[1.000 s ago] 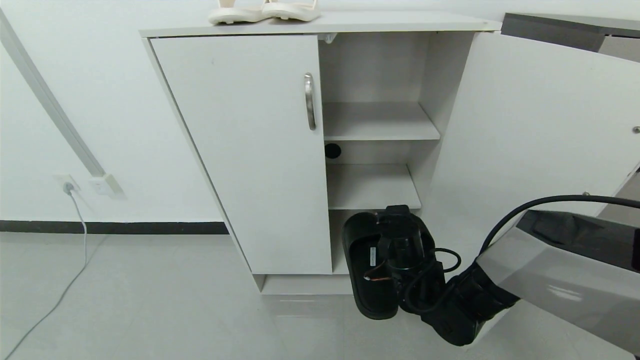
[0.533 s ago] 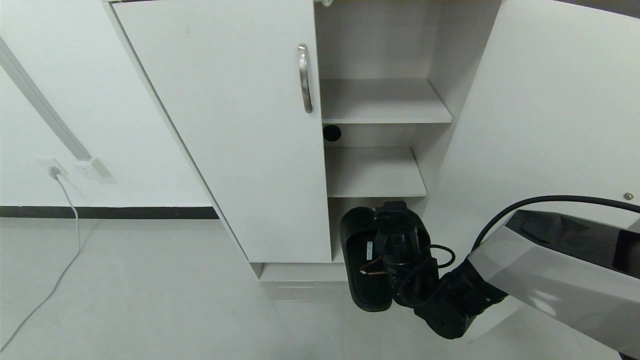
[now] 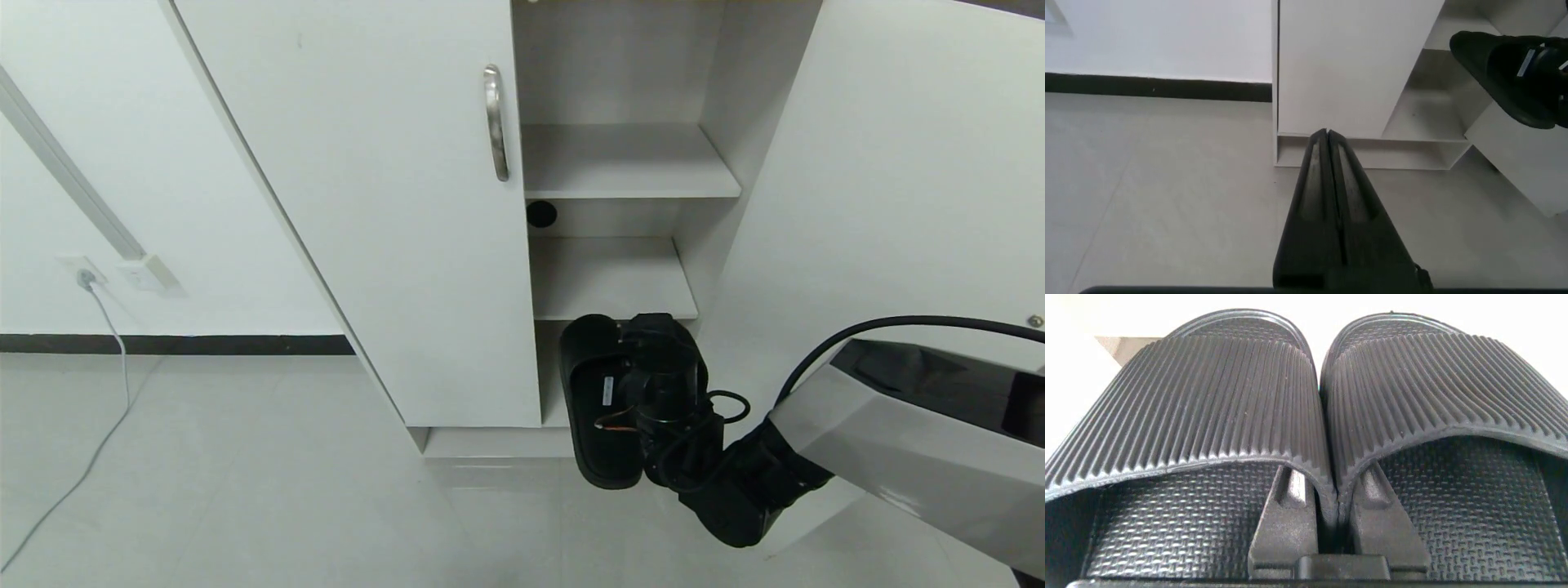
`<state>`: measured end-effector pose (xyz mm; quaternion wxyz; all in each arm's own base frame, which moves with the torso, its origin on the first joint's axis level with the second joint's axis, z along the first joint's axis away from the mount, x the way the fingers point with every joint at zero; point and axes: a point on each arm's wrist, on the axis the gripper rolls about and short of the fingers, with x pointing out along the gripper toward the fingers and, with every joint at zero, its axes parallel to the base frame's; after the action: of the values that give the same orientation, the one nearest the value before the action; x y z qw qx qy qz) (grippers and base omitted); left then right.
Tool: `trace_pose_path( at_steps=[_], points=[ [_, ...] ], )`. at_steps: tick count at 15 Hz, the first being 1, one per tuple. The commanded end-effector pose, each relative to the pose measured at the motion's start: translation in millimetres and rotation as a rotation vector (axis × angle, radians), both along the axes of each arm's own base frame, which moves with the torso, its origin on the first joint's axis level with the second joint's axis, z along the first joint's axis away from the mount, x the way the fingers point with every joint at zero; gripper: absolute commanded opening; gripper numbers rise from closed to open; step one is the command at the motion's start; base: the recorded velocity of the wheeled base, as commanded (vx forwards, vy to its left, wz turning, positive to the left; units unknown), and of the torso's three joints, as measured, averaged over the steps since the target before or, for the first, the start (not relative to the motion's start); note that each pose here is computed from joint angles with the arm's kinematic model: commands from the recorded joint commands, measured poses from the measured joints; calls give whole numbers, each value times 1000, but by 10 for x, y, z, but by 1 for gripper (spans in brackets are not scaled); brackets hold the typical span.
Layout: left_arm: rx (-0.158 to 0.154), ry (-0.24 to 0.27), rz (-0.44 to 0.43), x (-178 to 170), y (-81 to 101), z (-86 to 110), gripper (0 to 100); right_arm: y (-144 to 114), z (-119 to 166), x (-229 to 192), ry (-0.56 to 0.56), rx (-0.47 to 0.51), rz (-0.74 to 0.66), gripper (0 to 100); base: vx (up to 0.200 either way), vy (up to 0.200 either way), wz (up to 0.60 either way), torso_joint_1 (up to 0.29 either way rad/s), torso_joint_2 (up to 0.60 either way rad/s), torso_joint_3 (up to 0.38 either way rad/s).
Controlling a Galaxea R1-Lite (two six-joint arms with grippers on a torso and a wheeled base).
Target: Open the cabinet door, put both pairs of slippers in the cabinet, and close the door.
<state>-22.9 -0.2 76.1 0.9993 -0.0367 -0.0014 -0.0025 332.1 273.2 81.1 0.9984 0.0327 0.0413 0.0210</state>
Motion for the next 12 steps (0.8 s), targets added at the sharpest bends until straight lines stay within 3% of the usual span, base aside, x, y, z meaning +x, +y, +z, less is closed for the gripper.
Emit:
trace_pose_path(
  at_steps=[1,2,11,12],
  points=[
    [0,1,0,1,0,0,0,-12,10,7,-2,0,-3,0,0,0,0,0,0,0],
    [0,1,0,1,0,0,0,-12,10,7,-2,0,-3,0,0,0,0,0,0,0],
    [1,1,0,1,0,0,0,-2,-81,29,11,-32,-4,0,200,0,0,2,3,3],
    [1,1,0,1,0,0,0,4,-100,35,13,-34,-3,0,0,0,0,0,0,0]
  ],
)
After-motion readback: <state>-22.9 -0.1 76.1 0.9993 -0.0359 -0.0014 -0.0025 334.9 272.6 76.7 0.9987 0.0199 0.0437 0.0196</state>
